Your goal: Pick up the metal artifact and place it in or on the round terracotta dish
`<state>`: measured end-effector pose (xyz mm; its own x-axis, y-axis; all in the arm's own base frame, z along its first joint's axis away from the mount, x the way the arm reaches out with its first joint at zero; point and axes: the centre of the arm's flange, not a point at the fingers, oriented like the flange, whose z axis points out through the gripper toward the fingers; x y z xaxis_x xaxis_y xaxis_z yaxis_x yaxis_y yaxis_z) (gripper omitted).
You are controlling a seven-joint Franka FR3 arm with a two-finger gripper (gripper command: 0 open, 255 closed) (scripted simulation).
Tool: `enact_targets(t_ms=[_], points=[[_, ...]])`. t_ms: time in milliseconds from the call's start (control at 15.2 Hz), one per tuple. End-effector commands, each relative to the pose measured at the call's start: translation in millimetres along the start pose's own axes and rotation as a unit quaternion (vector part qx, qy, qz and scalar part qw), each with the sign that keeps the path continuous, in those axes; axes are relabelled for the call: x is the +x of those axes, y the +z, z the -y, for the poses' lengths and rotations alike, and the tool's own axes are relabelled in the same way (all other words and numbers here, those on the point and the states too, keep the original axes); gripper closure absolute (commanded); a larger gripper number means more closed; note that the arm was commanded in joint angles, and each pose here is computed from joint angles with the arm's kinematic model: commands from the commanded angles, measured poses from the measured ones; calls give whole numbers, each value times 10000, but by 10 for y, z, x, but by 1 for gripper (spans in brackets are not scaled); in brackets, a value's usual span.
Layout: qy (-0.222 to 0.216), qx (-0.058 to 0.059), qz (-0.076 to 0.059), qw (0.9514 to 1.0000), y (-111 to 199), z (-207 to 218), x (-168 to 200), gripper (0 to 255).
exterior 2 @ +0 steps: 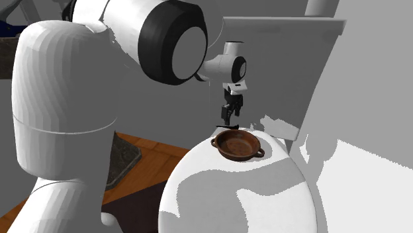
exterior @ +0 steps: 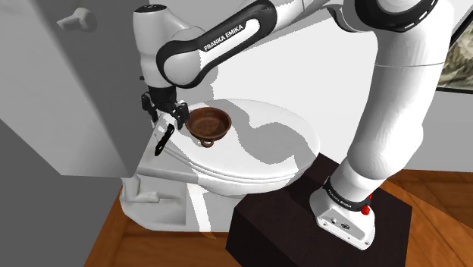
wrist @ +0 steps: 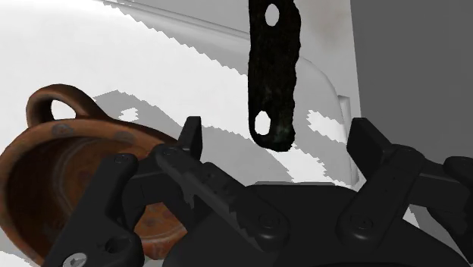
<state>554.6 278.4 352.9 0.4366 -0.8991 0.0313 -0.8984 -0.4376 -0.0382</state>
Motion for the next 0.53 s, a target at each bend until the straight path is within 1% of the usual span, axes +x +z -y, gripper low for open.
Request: enact_targets(t_ms=[0, 264, 462], points=[[3, 5, 9, 10000, 76, -11, 11, 0], [3, 5, 9, 10000, 265, -11, 10, 0], [3, 5, 9, 10000, 265, -11, 10, 0]])
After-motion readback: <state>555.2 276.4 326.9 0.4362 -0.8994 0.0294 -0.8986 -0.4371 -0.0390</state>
